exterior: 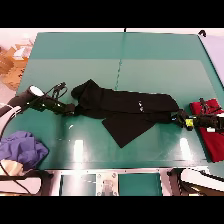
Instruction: Fold the shirts.
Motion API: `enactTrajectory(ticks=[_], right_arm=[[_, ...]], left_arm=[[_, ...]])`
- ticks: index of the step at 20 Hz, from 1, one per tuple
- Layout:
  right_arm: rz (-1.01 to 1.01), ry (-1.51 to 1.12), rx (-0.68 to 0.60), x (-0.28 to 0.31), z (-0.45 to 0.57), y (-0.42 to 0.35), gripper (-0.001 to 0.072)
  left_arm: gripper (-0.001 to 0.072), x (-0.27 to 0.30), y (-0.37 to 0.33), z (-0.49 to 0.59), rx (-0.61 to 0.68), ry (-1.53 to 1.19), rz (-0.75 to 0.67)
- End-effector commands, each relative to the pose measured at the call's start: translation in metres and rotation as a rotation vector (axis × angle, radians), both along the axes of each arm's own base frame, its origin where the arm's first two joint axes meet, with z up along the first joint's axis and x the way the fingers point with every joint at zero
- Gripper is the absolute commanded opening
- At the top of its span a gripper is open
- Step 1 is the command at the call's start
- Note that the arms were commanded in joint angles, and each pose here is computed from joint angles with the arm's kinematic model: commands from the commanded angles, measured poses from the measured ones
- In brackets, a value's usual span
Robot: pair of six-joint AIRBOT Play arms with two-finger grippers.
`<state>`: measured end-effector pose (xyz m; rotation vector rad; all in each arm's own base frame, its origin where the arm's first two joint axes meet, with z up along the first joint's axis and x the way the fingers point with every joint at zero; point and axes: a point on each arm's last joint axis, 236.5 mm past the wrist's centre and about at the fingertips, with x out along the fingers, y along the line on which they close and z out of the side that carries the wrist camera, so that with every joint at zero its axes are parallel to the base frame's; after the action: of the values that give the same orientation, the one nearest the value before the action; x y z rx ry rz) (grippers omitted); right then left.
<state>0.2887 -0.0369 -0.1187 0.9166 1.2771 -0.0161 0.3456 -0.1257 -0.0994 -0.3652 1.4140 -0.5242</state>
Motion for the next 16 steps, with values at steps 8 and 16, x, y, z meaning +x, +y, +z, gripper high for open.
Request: enactTrajectory(ticks=[8, 16], right_arm=[[0.049, -0.53, 0.1, 0.088, 0.201, 0.016, 0.0014], [-0.194, -1.488, -0.419, 0.01, 0.617, 0.023, 0.0014]], left_arm=[[0.0023, 0.049, -0.023, 0.178, -0.093, -0.258, -0.157], [0.0024, -0.011, -0.025, 0.578, -0.1, -1.328, -0.08]])
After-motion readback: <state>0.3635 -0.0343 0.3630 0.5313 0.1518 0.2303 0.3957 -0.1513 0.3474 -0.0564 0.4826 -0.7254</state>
